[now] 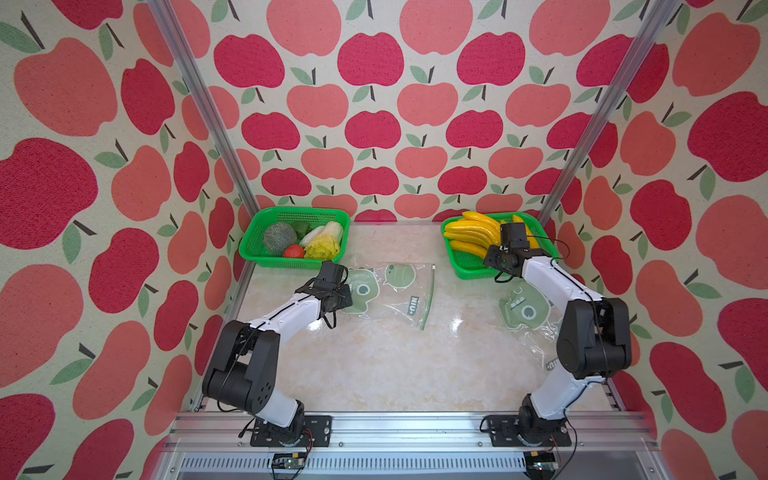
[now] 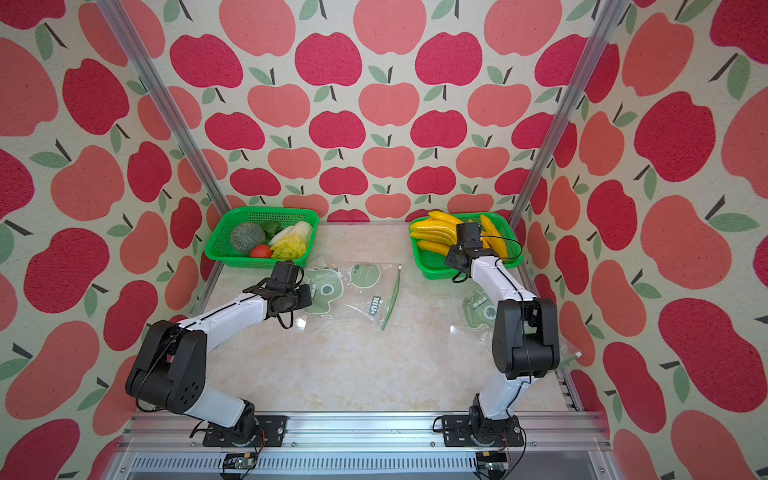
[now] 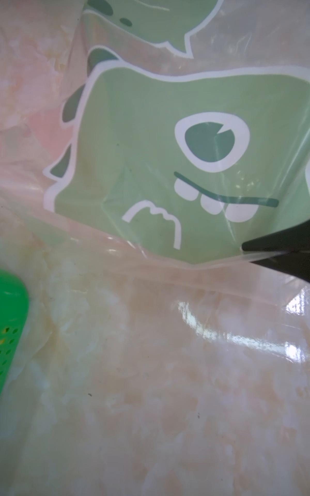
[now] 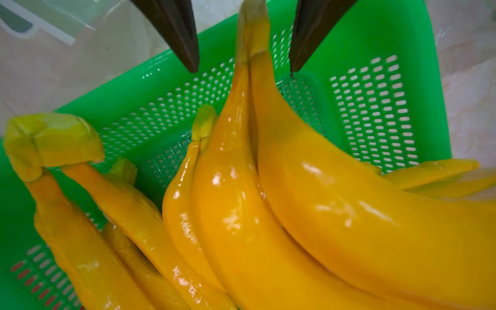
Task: Open the zip-top bag and take out the banana
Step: Place the banana in the basket, then pick up the zipper food storage bag at the center of the board.
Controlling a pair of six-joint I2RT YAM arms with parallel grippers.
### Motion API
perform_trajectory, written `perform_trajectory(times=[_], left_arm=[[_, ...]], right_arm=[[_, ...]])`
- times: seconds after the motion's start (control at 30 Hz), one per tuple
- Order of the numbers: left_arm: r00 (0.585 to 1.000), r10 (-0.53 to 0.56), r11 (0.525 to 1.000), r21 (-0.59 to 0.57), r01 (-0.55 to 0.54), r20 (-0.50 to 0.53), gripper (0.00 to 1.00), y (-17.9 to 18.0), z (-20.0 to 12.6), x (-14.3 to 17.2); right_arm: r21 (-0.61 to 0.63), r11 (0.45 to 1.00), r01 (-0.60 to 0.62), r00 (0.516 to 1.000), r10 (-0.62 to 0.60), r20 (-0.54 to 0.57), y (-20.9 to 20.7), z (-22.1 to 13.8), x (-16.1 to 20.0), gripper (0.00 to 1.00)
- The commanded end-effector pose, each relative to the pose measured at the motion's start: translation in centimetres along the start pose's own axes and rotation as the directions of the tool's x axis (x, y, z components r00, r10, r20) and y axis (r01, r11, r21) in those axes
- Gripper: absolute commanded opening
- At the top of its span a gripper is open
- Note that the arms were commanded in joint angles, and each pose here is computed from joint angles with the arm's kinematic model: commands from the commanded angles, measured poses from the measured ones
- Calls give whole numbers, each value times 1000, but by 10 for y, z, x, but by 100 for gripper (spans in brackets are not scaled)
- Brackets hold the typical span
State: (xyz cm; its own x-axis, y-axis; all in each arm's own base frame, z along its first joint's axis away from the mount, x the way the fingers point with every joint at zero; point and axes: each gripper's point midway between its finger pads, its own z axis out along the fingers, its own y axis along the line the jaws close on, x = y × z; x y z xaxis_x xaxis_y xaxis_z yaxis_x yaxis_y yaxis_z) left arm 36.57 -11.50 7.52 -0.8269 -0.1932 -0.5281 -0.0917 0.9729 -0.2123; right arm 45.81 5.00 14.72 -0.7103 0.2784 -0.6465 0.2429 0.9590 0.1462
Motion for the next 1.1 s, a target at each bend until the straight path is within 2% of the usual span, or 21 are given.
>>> perform_trajectory(times=[0.0,0.13,0.27,0.33,0.47,0.63,0.97,1.07], left_arm=[[996,88,996,18,-88,20,0,-18,0,-13],[977,207,974,84,-211,51,0,-48,-5,-16],[938,338,933,104,-345,82,0,-71,-12,-7],[927,364,921,116,-373,93,0,-78,-14,-3],[920,380,909,145,-390,98,0,-83,-14,8],[917,389,908,135,-398,85,0,-80,-10,17],[919,393,914,92,-395,47,0,-63,-8,32],[921,389,917,84,-390,31,0,-60,-4,36]], right_arm=[[-32,999,-12,999,13,46,0,-38,-6,64],[-74,997,-39,997,44,70,-5,-66,8,68],[-278,960,-39,999,43,8,24,-82,55,72],[-333,942,-38,999,24,-45,38,-86,83,72],[-370,925,-91,987,35,-156,54,-82,134,75],[-363,916,-170,965,80,-249,56,-64,171,81],[-379,892,-248,926,102,-364,82,-30,204,82],[-366,897,-248,918,98,-384,89,-22,213,77]])
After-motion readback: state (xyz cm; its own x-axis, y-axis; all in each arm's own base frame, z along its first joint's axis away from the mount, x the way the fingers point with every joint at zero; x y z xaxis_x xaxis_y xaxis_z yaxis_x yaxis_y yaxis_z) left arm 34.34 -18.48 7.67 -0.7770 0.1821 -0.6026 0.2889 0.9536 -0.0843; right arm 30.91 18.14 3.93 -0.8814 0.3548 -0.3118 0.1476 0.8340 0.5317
